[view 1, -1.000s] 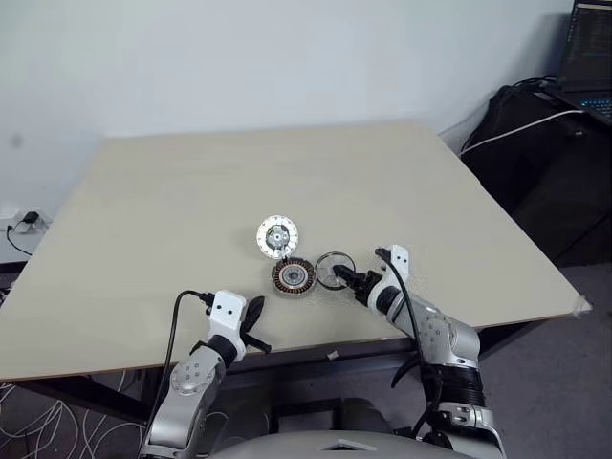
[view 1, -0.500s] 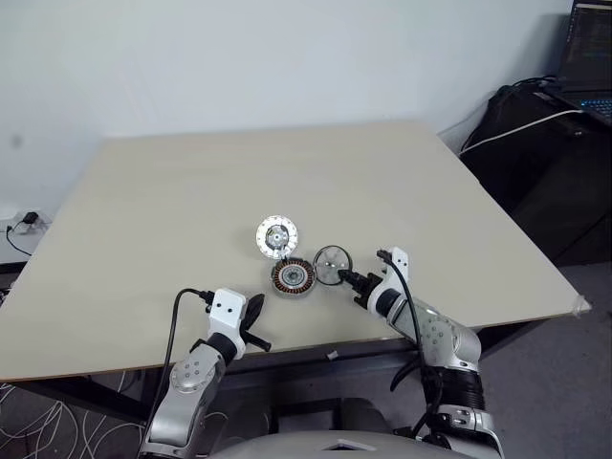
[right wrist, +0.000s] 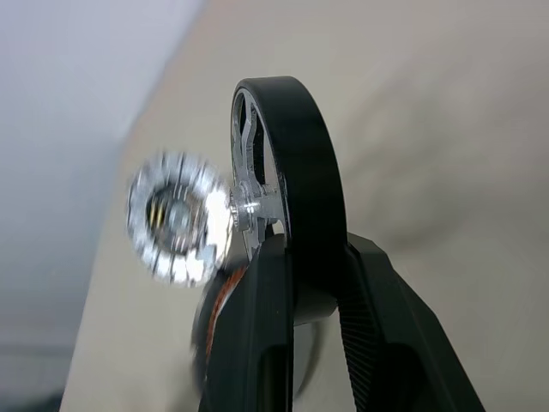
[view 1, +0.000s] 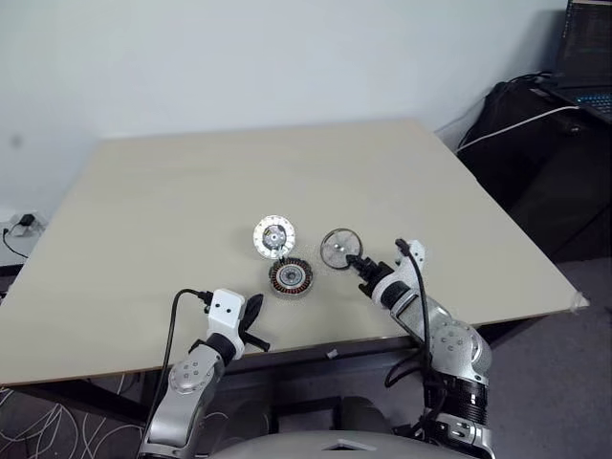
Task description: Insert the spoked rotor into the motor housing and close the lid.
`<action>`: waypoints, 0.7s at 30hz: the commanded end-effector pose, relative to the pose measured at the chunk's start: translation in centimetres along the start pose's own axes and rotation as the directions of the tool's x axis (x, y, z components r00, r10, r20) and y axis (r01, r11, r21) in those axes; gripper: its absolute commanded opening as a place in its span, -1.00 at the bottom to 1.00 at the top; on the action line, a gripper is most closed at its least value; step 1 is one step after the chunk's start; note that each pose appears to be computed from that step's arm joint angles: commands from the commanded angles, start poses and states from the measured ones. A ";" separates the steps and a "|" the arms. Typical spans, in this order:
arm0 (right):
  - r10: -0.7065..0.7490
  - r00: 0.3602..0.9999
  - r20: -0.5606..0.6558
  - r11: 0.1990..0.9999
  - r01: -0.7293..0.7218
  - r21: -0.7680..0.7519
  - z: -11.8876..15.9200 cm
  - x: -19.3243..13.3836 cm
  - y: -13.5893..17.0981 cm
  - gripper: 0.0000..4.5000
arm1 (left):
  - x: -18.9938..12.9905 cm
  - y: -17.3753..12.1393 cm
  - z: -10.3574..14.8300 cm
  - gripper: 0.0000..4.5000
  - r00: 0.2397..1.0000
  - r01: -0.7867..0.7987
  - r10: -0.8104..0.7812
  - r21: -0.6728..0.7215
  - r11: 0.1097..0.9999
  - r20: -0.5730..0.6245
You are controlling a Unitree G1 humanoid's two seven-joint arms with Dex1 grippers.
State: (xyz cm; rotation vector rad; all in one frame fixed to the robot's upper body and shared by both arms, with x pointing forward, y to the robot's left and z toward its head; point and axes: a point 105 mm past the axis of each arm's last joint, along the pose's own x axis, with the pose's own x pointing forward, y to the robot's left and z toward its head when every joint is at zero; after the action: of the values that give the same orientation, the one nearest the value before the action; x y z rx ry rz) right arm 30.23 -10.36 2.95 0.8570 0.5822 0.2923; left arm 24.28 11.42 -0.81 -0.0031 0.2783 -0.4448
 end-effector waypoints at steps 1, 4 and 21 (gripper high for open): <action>0.143 0.989 -0.042 0.988 -0.141 0.060 -1.3 0.8 4.4 -0.82 | -0.1 0.1 1.5 -1.00 0.998 -0.003 0.002 0.015 1.000 0.057; 0.176 0.981 -0.077 0.981 -0.169 0.097 -2.1 1.0 5.3 -0.82 | -0.2 0.2 1.4 -1.00 0.998 -0.010 0.009 0.013 1.000 0.055; 0.256 0.956 -0.143 0.945 -0.217 0.244 -3.8 3.3 7.4 -0.82 | -0.4 0.1 1.2 -1.00 0.999 -0.013 0.013 0.006 1.000 0.048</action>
State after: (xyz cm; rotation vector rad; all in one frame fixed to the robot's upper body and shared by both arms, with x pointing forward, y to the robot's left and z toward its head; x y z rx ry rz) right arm 30.65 -5.58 3.12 1.0021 0.7267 0.4224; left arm 23.85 11.67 -1.17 -0.0075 0.2929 -0.4332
